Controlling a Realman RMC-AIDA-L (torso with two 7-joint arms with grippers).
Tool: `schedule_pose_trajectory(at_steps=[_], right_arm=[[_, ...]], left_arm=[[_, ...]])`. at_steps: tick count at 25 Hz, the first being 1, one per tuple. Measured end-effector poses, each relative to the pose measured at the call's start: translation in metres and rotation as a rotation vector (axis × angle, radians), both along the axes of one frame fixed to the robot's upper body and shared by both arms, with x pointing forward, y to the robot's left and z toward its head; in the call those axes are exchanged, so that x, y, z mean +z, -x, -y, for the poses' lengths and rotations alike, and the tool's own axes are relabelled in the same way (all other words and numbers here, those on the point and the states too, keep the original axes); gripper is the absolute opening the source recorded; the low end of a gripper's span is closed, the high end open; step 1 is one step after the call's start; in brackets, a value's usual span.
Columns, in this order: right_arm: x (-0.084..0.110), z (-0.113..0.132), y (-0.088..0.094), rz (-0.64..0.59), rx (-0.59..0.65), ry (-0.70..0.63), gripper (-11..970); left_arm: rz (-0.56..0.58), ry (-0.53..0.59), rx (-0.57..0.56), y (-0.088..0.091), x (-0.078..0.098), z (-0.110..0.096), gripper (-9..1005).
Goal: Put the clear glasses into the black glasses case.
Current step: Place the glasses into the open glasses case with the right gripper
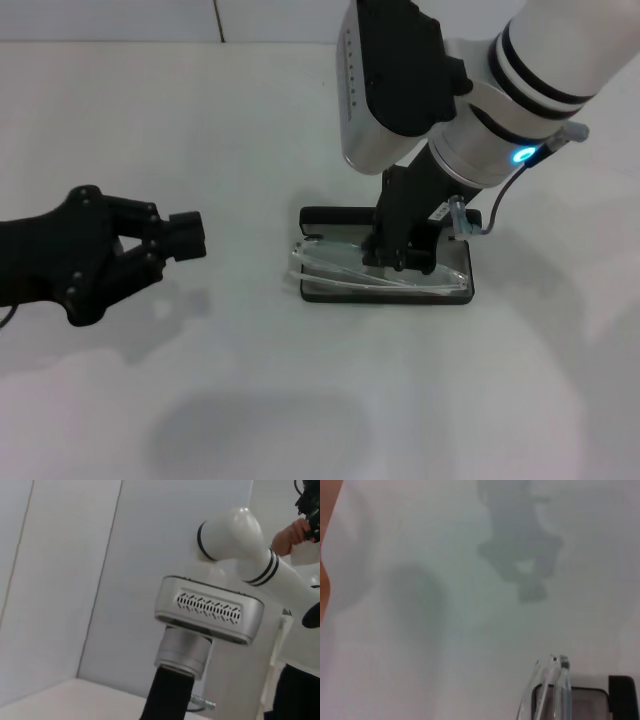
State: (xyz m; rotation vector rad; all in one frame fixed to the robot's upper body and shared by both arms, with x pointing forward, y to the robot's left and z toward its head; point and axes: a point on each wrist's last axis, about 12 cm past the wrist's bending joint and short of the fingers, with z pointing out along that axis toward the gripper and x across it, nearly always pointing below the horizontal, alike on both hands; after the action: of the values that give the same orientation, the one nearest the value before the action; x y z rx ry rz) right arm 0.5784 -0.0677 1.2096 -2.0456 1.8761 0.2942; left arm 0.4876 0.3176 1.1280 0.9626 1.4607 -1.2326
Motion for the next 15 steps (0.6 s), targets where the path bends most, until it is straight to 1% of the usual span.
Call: schedule_pose_trajectory(at_steps=[4, 15], right_arm=[[-0.0014, 0.0006, 0.0009, -0.005, -0.001, 0.005, 106], [-0.0006, -0.0025, 0.0032, -0.002, 0.008, 0.013, 111]], left_arm=[[-0.02, -0.011, -0.013, -0.0012, -0.0002, 0.0016, 95], [-0.025, -0.01, -0.021, -0.0029, 0.0002, 0.0042, 96]])
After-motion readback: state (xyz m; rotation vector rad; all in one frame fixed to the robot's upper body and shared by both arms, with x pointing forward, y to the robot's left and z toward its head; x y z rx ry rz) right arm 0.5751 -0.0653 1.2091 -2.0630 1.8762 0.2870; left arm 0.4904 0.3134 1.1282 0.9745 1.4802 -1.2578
